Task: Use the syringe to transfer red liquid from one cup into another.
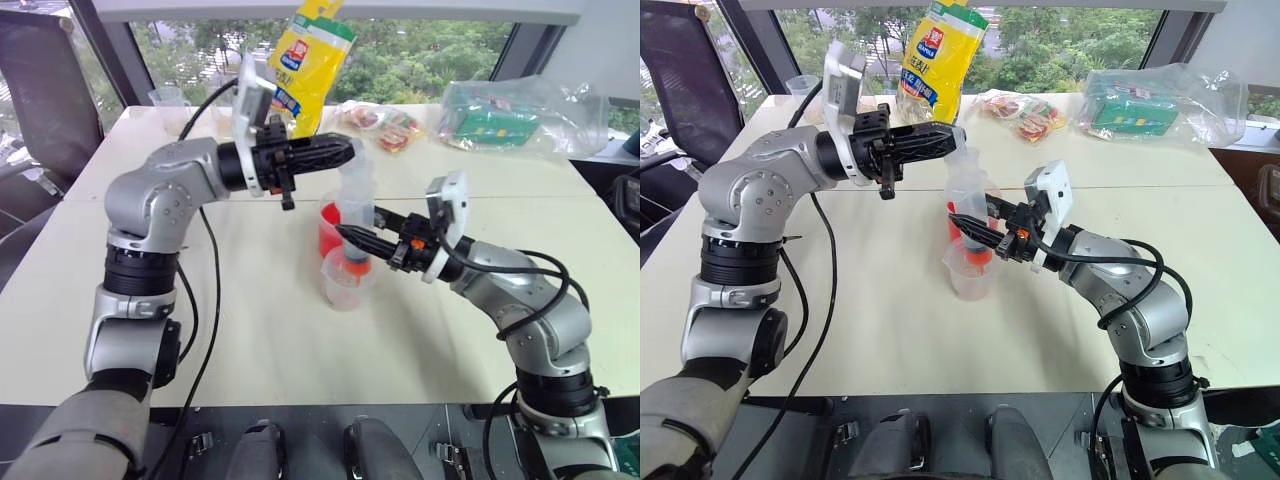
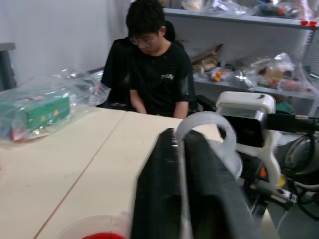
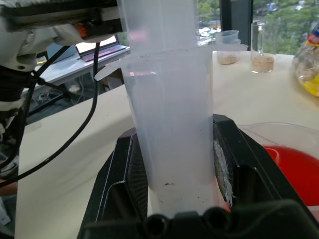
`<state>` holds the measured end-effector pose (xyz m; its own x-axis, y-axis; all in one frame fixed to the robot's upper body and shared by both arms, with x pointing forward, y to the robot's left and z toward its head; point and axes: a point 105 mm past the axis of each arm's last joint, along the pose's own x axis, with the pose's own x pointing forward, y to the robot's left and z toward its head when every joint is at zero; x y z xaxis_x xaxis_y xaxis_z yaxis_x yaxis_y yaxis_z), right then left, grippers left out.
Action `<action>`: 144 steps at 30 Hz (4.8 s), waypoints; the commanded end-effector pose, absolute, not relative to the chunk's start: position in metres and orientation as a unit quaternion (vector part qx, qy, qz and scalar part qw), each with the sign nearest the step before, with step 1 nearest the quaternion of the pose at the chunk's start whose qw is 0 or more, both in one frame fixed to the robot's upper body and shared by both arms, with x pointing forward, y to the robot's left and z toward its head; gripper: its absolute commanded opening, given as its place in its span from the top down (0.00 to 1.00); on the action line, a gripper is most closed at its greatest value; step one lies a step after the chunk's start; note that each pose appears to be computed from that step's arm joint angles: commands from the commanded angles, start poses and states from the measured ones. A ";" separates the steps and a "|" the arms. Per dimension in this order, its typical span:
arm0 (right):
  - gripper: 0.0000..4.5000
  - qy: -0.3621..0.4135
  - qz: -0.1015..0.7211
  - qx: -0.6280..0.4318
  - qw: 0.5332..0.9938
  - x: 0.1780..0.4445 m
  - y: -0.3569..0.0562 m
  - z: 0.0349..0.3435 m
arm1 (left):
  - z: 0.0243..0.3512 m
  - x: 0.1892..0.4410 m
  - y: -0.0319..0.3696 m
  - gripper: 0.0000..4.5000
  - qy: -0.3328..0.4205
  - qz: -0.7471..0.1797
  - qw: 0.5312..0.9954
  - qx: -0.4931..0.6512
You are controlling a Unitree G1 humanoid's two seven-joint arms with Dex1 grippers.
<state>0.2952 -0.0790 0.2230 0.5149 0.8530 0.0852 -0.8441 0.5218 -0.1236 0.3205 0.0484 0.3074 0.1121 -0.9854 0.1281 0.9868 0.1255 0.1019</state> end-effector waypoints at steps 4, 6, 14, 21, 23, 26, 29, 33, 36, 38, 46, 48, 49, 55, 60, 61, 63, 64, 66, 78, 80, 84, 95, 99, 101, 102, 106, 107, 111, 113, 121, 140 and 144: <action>0.69 -0.112 0.509 -0.040 0.852 0.286 -0.071 0.243 | 0.301 0.301 0.038 0.98 -0.060 -0.701 0.710 0.018; 0.69 -0.116 0.509 -0.039 0.852 0.287 -0.070 0.246 | 0.299 0.300 0.038 0.98 -0.058 -0.702 0.709 0.021; 0.69 -0.128 0.512 -0.038 0.849 0.287 -0.069 0.256 | 0.286 0.301 0.034 0.98 -0.050 -0.701 0.711 0.033; 0.69 -0.133 0.514 -0.032 0.847 0.285 -0.069 0.262 | 0.271 0.300 0.032 0.98 -0.035 -0.701 0.711 0.039; 0.69 -0.134 0.514 -0.032 0.847 0.285 -0.069 0.263 | 0.268 0.300 0.032 0.98 -0.033 -0.701 0.711 0.038; 0.69 -0.136 0.514 -0.030 0.846 0.285 -0.069 0.266 | 0.264 0.299 0.030 0.98 -0.028 -0.703 0.710 0.039; 0.69 -0.139 0.515 -0.029 0.845 0.285 -0.069 0.269 | 0.262 0.298 0.029 0.98 -0.025 -0.704 0.709 0.038; 0.69 -0.144 0.515 -0.028 0.844 0.285 -0.069 0.273 | 0.260 0.297 0.028 0.98 -0.023 -0.706 0.707 0.038; 0.69 -0.143 0.516 -0.028 0.844 0.286 -0.070 0.273 | 0.260 0.297 0.028 0.98 -0.023 -0.704 0.709 0.039; 0.69 -0.137 0.516 -0.031 0.845 0.287 -0.070 0.269 | 0.263 0.300 0.030 0.98 -0.026 -0.698 0.715 0.039; 0.69 -0.102 0.525 -0.018 0.845 0.289 -0.066 0.246 | 0.295 0.309 0.055 0.46 -0.066 -0.660 0.748 0.030; 0.69 -0.097 0.527 -0.017 0.844 0.289 -0.065 0.244 | 0.301 0.309 0.063 0.23 -0.071 -0.652 0.754 0.030; 0.69 -0.096 0.526 -0.017 0.845 0.290 -0.066 0.242 | 0.305 0.308 0.070 0.15 -0.075 -0.647 0.758 0.029; 0.69 -0.093 0.523 -0.021 0.847 0.295 -0.069 0.240 | 0.322 0.304 0.109 0.15 -0.085 -0.609 0.788 0.035; 0.69 -0.108 0.521 -0.031 0.846 0.297 -0.073 0.255 | 0.323 0.302 0.128 0.15 -0.083 -0.583 0.807 0.038; 0.69 -0.115 0.523 -0.032 0.844 0.296 -0.073 0.262 | 0.323 0.301 0.131 0.15 -0.082 -0.579 0.811 0.038; 0.69 -0.127 0.525 -0.031 0.841 0.296 -0.073 0.274 | 0.322 0.303 0.134 0.15 -0.082 -0.569 0.817 0.039; 0.69 -0.135 0.527 -0.033 0.839 0.297 -0.073 0.282 | 0.321 0.303 0.137 0.15 -0.081 -0.565 0.820 0.038; 0.69 -0.148 0.528 -0.032 0.836 0.301 -0.072 0.294 | 0.319 0.303 0.140 0.15 -0.081 -0.557 0.826 0.036; 0.69 -0.163 0.475 -0.058 0.863 0.343 -0.101 0.321 | 0.309 0.298 0.138 0.15 -0.074 -0.544 0.835 0.038; 0.69 -0.146 0.434 -0.058 0.887 0.355 -0.117 0.329 | 0.305 0.296 0.138 0.15 -0.070 -0.543 0.836 0.038; 0.69 -0.074 0.350 -0.052 0.932 0.379 -0.145 0.337 | 0.299 0.293 0.136 0.15 -0.061 -0.544 0.836 0.035; 0.69 0.281 0.178 -0.103 0.938 0.413 -0.208 0.208 | 0.284 0.287 0.132 0.15 -0.044 -0.543 0.838 0.033; 0.69 0.350 0.148 -0.093 0.920 0.412 -0.223 0.173 | 0.279 0.283 0.132 0.15 -0.038 -0.539 0.841 0.034; 0.69 0.390 0.139 -0.090 0.906 0.409 -0.226 0.157 | 0.276 0.280 0.133 0.15 -0.033 -0.535 0.843 0.035; 0.69 0.399 0.138 -0.089 0.902 0.409 -0.227 0.152 | 0.274 0.278 0.134 0.15 -0.031 -0.534 0.844 0.035; 0.69 0.419 0.135 -0.081 0.894 0.408 -0.229 0.145 | 0.270 0.275 0.136 0.15 -0.024 -0.525 0.850 0.034; 0.69 0.428 0.135 -0.077 0.890 0.406 -0.229 0.142 | 0.267 0.274 0.137 0.15 -0.020 -0.522 0.852 0.035; 0.69 0.461 0.142 -0.070 0.873 0.398 -0.225 0.131 | 0.261 0.272 0.140 0.15 -0.011 -0.513 0.857 0.039; 0.69 0.482 0.145 -0.067 0.861 0.392 -0.225 0.124 | 0.261 0.272 0.141 0.15 -0.011 -0.511 0.859 0.038; 0.57 0.511 0.143 -0.065 0.845 0.381 -0.226 0.112 | 0.259 0.273 0.139 0.14 -0.010 -0.510 0.859 0.040; 0.01 0.249 0.377 -0.245 0.858 0.336 -0.212 0.222 | 0.233 0.260 0.171 0.14 0.051 -0.454 0.885 0.089; 0.01 0.209 0.441 -0.267 0.831 0.299 -0.213 0.236 | 0.233 0.257 0.184 0.14 0.058 -0.432 0.895 0.098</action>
